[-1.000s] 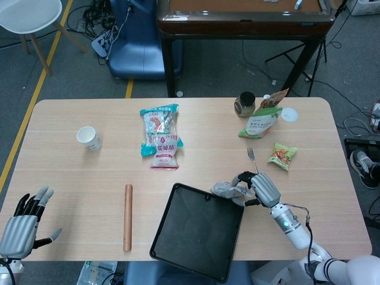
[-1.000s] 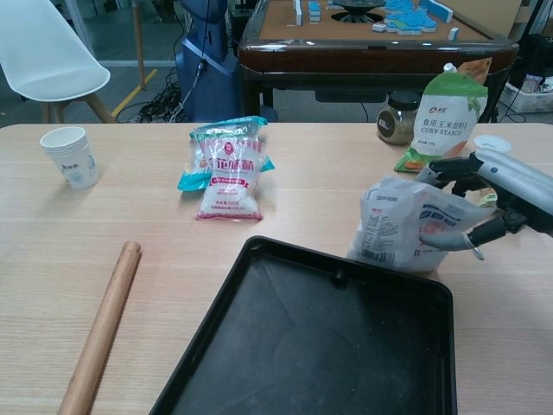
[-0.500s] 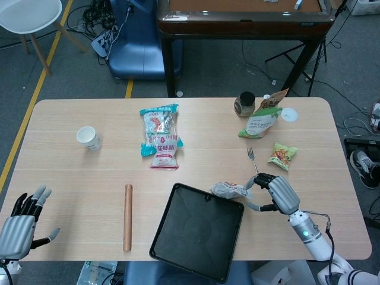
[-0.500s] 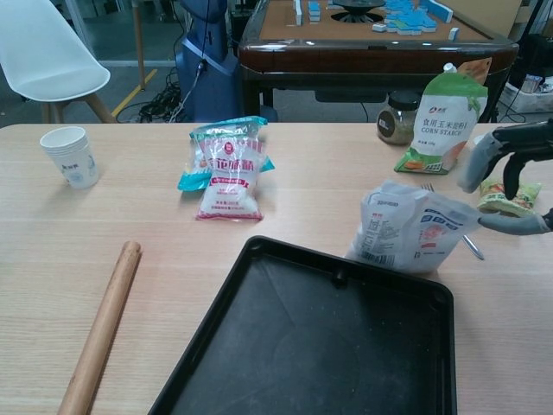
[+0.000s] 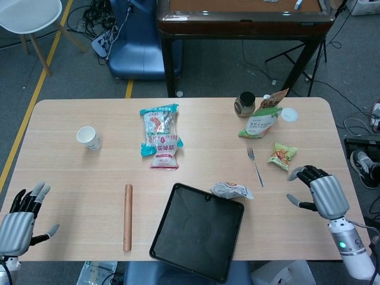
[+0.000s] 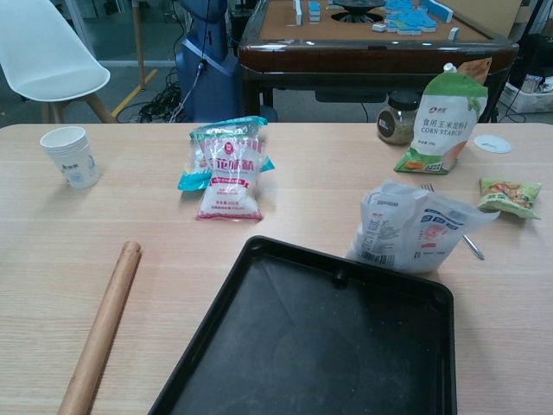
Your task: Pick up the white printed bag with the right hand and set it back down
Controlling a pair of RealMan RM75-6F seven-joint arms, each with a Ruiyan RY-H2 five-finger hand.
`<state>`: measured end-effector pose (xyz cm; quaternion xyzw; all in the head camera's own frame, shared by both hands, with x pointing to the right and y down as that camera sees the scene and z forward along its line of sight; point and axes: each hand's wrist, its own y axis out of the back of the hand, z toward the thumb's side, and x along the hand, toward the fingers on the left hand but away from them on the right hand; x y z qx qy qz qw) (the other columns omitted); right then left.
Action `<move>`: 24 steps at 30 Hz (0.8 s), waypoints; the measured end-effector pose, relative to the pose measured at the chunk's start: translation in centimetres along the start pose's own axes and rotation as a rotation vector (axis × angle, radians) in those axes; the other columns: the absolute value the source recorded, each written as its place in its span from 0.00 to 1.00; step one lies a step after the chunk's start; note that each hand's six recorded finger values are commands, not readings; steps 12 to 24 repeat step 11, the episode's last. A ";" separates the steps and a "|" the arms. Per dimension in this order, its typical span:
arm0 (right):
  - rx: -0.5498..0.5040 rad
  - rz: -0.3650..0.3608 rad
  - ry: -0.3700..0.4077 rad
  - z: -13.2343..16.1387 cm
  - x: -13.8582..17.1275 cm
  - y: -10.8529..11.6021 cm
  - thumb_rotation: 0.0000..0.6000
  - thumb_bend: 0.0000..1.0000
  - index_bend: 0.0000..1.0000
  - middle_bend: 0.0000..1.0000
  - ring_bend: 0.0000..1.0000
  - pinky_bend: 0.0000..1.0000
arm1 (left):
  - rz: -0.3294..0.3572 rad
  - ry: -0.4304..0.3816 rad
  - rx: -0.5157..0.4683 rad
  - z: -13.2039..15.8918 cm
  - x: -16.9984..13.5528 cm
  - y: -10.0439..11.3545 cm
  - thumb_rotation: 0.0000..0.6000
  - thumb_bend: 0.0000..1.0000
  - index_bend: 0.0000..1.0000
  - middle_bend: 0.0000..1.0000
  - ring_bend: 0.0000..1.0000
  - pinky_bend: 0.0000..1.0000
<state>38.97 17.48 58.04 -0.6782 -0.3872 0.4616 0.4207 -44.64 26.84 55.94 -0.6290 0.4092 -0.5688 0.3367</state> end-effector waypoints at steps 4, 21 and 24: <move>0.096 0.003 -0.139 -2.5 2.3 2.0 1.00 0.04 0.39 0.35 0.26 0.42 | 0.011 -0.005 -0.001 0.2 0.0 0.1 1.00 0.18 0.07 0.05 0.11 0.01; 0.098 0.049 -0.236 -4.2 4.2 2.7 1.00 0.04 0.36 0.32 0.23 0.38 | 0.017 -0.006 -0.002 0.3 -0.1 0.2 1.00 0.18 0.07 0.05 0.11 0.01; 0.098 0.049 -0.236 -4.2 4.2 2.7 1.00 0.04 0.36 0.32 0.23 0.38 | 0.017 -0.006 -0.002 0.3 -0.1 0.2 1.00 0.18 0.07 0.05 0.11 0.01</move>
